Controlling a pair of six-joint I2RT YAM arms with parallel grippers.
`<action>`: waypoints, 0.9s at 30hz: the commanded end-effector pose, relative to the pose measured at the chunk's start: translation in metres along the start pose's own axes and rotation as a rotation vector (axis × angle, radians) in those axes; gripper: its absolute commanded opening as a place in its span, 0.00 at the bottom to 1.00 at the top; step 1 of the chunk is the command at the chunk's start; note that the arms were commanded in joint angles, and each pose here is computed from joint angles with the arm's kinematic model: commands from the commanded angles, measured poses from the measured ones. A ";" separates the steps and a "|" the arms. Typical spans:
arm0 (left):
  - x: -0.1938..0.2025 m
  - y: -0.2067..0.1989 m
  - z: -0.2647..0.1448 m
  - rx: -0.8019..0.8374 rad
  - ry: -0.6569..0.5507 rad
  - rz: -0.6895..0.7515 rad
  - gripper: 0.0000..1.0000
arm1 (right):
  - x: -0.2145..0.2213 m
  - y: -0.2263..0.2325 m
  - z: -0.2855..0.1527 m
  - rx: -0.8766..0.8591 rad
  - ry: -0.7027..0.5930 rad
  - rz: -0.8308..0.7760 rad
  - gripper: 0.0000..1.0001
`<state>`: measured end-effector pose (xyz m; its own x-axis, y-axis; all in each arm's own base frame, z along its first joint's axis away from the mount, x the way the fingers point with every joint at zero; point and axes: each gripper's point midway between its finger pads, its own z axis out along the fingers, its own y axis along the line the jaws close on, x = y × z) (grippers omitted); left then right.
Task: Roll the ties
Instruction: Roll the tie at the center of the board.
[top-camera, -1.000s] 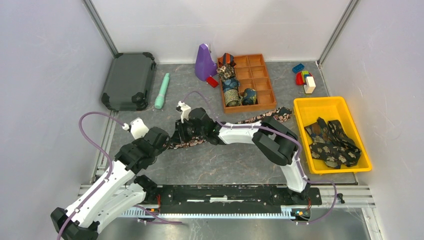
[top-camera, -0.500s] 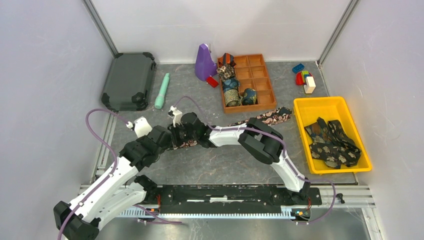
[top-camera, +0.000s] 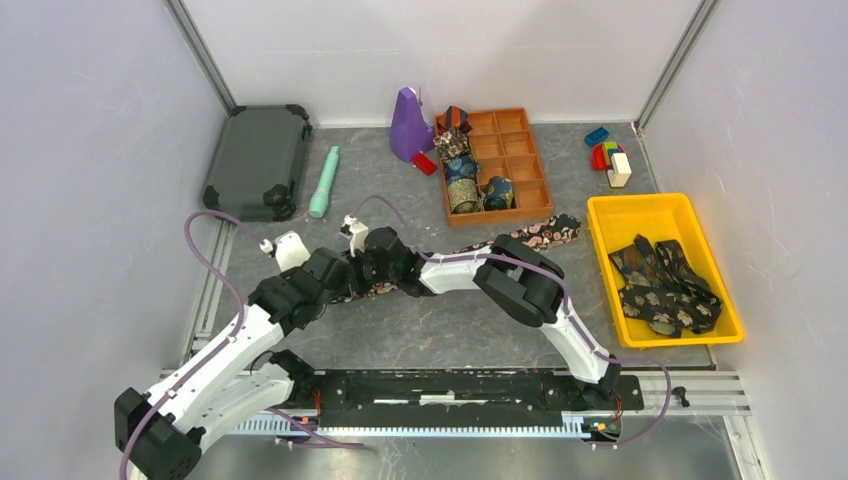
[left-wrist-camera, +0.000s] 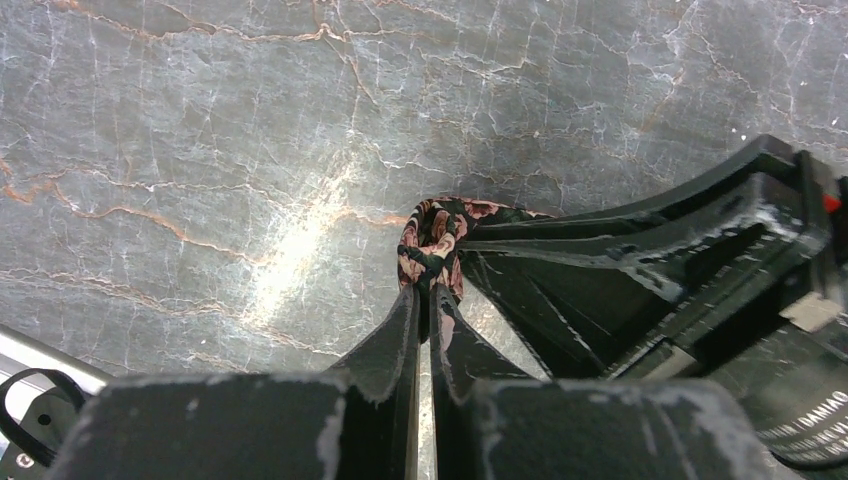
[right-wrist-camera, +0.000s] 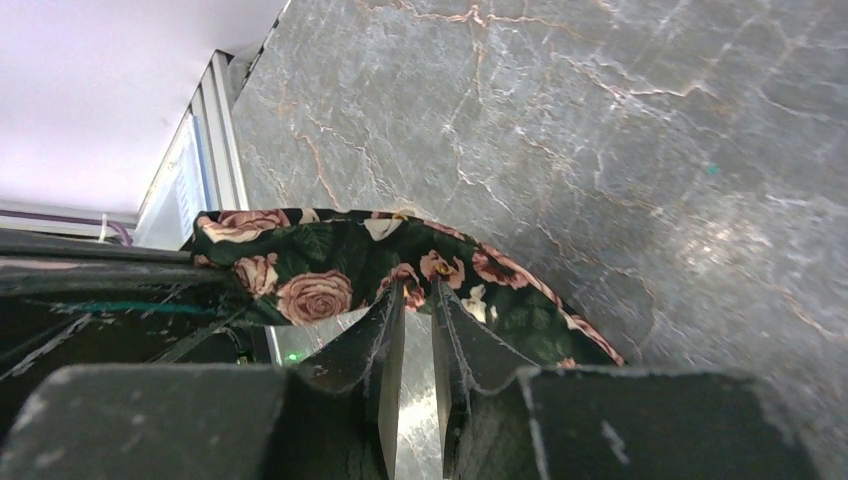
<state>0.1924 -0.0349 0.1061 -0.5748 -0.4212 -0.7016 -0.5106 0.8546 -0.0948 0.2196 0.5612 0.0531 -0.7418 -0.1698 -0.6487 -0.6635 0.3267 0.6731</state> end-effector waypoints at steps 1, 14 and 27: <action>-0.011 -0.002 0.004 -0.014 -0.050 0.021 0.02 | -0.041 0.023 -0.023 -0.015 -0.088 -0.064 0.22; -0.013 -0.010 0.004 -0.004 -0.038 0.043 0.02 | -0.015 0.026 0.000 -0.071 -0.031 -0.012 0.22; 0.000 -0.022 0.016 -0.004 0.022 0.106 0.02 | -0.010 0.008 0.012 -0.096 -0.004 -0.013 0.22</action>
<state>0.2001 -0.0403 0.0896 -0.6443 -0.3497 -0.6801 -0.4764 0.8792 -0.0007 0.2129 0.5703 0.0401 -0.7627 -0.2012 -0.6147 -0.6456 0.2936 0.7050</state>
